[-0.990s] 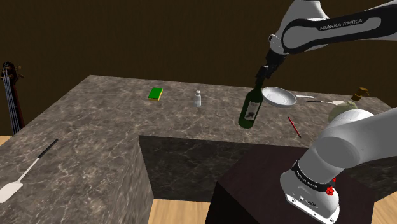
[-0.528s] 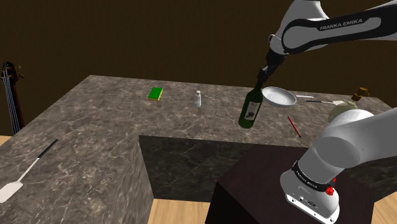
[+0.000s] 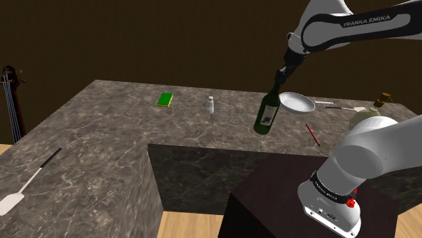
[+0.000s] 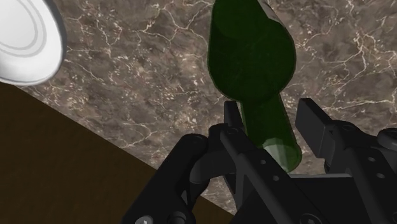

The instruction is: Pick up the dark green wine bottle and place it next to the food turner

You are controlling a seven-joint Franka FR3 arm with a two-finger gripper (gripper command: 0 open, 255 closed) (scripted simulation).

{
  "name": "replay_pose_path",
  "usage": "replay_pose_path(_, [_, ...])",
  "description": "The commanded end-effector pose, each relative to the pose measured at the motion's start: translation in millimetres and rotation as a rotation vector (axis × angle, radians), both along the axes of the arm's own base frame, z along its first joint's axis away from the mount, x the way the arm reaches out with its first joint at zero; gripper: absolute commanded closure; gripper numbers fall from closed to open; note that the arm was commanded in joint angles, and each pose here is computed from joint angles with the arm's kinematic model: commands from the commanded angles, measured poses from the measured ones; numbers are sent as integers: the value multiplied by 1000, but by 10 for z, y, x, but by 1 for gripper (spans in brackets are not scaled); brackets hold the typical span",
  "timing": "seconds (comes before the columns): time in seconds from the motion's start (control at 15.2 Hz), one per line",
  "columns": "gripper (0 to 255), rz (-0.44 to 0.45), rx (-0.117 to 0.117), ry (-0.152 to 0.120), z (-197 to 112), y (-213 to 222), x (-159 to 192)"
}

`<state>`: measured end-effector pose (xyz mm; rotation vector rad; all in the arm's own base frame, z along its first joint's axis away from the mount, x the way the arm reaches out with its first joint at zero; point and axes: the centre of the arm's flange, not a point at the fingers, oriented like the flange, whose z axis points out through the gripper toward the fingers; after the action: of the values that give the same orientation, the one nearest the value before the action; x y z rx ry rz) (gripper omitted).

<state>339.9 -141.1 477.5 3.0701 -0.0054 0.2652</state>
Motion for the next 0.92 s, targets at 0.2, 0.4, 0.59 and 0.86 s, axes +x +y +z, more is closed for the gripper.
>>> replay_pose_path(0.2, [255,0,0,0,267,-14,1])
replay_pose_path(0.4, [255,0,0,0,425,-14,1])
replay_pose_path(0.59, [255,0,0,0,584,-14,1])
replay_pose_path(0.86, [255,0,0,0,795,-14,1])
